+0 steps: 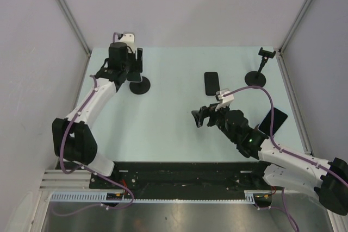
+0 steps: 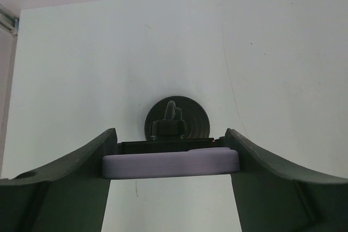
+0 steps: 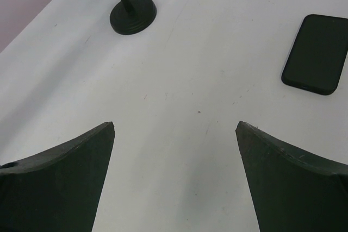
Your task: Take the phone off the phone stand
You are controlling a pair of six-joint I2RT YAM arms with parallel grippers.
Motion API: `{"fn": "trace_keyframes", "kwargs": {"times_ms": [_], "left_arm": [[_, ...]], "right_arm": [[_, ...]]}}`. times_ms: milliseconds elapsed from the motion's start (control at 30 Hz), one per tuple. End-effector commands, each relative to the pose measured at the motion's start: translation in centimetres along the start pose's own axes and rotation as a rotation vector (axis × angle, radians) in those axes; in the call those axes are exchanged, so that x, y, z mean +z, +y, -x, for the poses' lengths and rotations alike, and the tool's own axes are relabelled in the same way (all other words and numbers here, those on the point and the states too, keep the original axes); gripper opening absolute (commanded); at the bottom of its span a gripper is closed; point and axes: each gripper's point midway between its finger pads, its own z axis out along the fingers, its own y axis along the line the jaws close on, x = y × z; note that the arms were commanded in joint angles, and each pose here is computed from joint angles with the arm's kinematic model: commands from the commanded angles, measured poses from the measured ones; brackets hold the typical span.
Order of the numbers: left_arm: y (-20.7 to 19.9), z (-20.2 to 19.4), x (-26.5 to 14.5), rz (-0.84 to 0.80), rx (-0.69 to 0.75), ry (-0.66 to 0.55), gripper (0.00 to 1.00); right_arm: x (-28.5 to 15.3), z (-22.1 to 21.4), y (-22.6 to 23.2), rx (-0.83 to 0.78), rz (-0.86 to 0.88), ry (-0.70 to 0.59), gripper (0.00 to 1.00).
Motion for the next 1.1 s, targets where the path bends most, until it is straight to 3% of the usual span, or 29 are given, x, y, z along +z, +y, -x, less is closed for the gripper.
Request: {"fn": "trace_keyframes", "kwargs": {"times_ms": [0,100,300,567,867,1067], "left_arm": [[-3.7,4.6,-5.2,-0.144,0.046,-0.165,0.23],[-6.0,4.8,-7.2,-0.21,0.04,-0.189,0.15],[-11.0,5.0,-12.8,-0.379,-0.003,-0.244,0.09],[-18.9,2.8,-19.5,-0.627,0.048,-0.241,0.08],[-23.8,-2.5,-22.5,-0.78,0.164,-0.143,0.07],[-23.9,-4.8,-22.2,-0.786,0.16,-0.092,0.06]], "right_arm": [[0.1,1.4,0.6,0.01,0.029,-0.052,1.0],[0.0,1.6,0.9,-0.005,0.053,-0.059,1.0],[-0.5,2.3,2.0,-0.015,0.113,-0.082,0.98],[-2.2,3.0,4.7,-0.072,0.273,-0.123,0.94],[-3.0,2.0,8.0,-0.133,0.466,-0.104,0.89],[-2.5,-0.2,9.2,-0.167,0.529,-0.042,0.8]]}}
